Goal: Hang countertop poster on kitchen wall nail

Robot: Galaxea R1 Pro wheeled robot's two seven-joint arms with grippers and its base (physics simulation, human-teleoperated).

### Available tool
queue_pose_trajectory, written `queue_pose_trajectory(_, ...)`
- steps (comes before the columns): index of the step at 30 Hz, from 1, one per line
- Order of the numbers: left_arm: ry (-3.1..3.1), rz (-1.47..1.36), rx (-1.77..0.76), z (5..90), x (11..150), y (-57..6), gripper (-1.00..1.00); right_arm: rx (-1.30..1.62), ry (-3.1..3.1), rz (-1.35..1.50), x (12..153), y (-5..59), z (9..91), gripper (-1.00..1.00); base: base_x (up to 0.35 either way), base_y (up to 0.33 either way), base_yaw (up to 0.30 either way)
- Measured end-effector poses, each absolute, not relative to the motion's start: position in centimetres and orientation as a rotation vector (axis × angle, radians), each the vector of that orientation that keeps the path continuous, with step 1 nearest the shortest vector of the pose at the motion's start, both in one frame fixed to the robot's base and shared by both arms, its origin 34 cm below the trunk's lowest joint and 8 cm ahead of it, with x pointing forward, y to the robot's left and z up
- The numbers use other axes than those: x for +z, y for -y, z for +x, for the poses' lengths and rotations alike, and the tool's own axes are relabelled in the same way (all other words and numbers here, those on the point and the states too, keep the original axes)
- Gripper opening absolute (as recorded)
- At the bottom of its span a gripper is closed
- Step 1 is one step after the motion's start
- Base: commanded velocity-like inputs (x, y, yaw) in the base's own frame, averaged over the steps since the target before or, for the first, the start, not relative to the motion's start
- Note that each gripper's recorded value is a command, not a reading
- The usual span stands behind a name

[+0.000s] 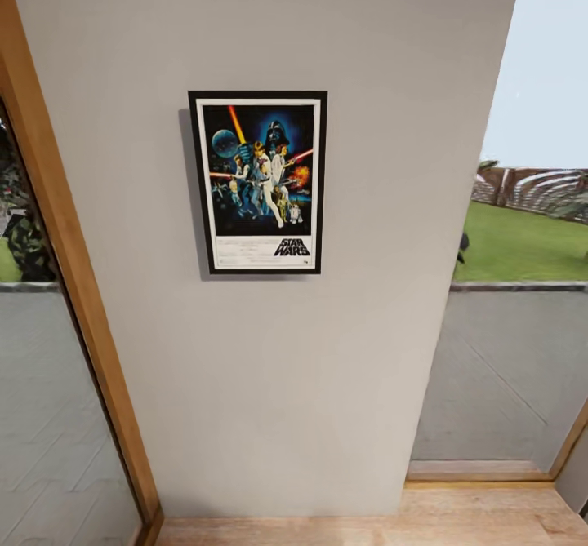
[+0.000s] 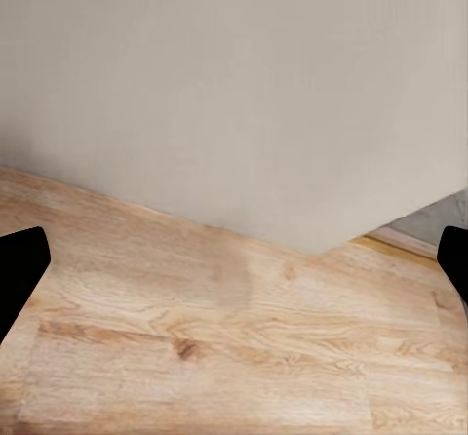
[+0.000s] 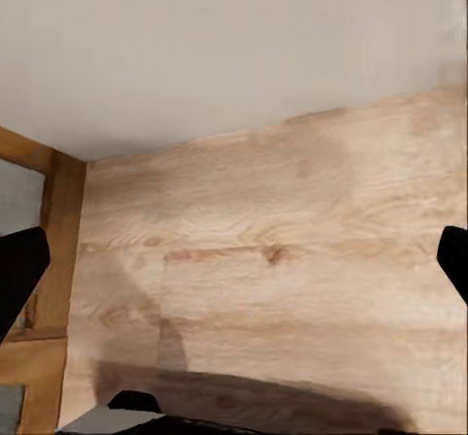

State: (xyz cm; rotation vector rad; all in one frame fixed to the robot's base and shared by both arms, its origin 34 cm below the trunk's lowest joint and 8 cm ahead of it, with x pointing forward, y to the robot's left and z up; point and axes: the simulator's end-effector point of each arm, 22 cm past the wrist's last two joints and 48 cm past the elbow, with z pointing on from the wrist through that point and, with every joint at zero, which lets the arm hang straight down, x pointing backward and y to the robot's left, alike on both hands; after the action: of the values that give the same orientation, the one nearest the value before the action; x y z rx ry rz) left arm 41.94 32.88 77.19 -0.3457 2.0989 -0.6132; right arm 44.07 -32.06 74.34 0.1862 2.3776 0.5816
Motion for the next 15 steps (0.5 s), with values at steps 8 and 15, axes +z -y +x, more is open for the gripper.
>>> queue_pose_trajectory(8, -2.087, -0.342, -0.613, 42.2, 77.6, -32.9, 1.0, 0.211, -2.473, 0.334, 71.0, 36.2, 42.4, 1.0, 0.0, 0.0, 0.0)
queue_pose_trajectory(15, -2.083, -0.34, -0.612, 42.3, 77.7, -32.9, 1.0, -0.097, -2.518, 0.457, 69.7, 39.3, 40.6, 1.0, 0.0, 0.0, 0.0)
